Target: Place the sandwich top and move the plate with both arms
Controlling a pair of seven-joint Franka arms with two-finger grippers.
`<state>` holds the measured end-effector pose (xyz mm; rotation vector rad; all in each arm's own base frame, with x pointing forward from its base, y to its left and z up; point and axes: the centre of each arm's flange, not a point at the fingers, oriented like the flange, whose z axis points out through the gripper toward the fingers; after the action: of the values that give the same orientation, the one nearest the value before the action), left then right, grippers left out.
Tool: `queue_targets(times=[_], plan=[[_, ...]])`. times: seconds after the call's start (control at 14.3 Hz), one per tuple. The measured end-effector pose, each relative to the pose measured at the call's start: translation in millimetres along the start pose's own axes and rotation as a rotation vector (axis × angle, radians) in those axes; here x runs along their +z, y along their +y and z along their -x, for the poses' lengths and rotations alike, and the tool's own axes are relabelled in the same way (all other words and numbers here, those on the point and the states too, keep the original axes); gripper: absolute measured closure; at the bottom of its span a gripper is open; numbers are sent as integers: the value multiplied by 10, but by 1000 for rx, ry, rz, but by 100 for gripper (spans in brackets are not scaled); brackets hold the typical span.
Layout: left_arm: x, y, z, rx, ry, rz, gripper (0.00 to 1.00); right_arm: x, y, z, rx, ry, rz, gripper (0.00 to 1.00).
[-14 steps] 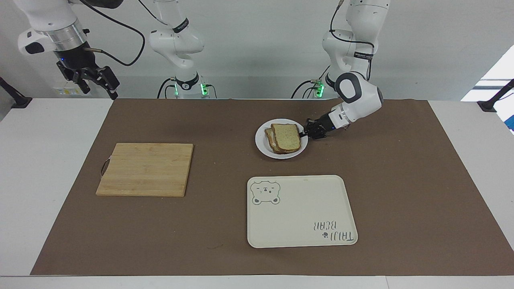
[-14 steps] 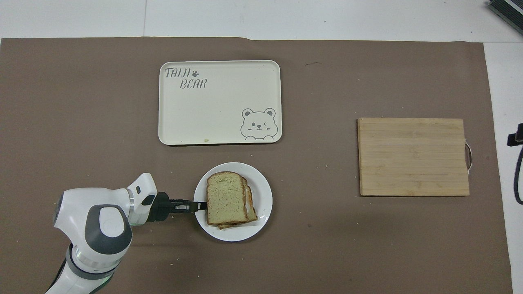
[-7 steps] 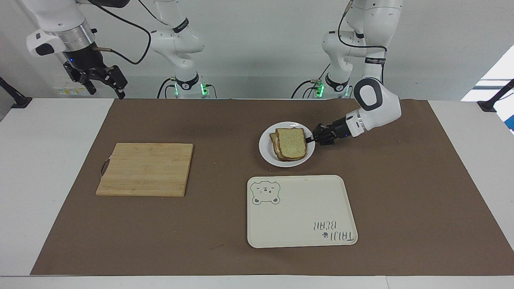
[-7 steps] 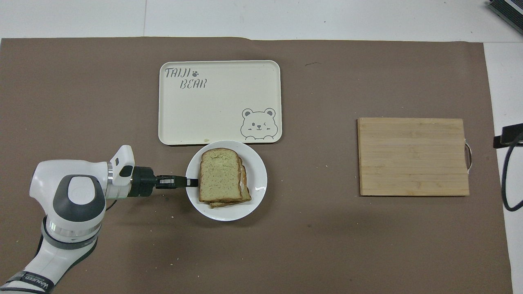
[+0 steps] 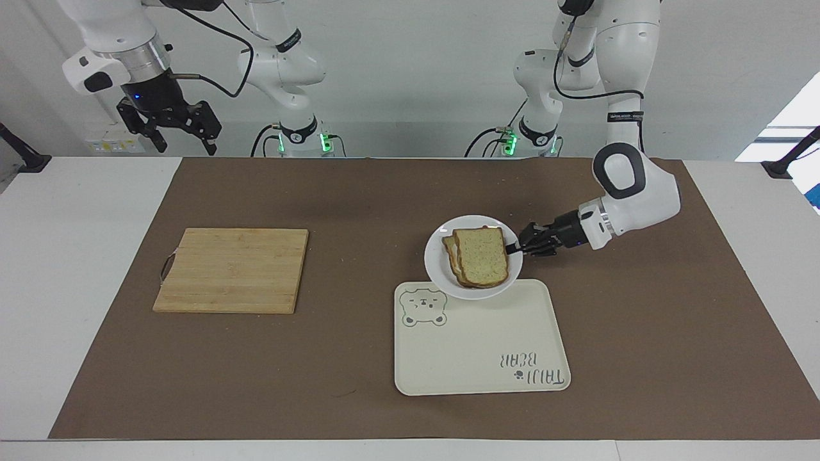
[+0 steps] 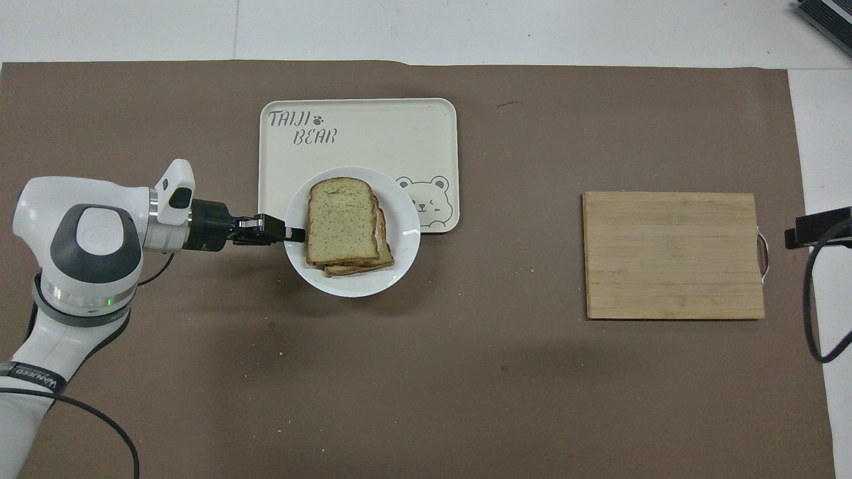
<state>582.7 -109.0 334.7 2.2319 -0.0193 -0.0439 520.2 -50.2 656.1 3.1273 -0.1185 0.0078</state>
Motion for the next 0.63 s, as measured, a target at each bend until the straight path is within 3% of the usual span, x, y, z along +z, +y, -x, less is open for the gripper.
queue_targets(times=[0.42,0.63], plan=[[176,-430,-662,-19,20,-11,92,2,18,28,-48,-16,-2,0],[273,-542,-833,-17,41,-25,93,3,-85,26,-69,-16,-3,0]])
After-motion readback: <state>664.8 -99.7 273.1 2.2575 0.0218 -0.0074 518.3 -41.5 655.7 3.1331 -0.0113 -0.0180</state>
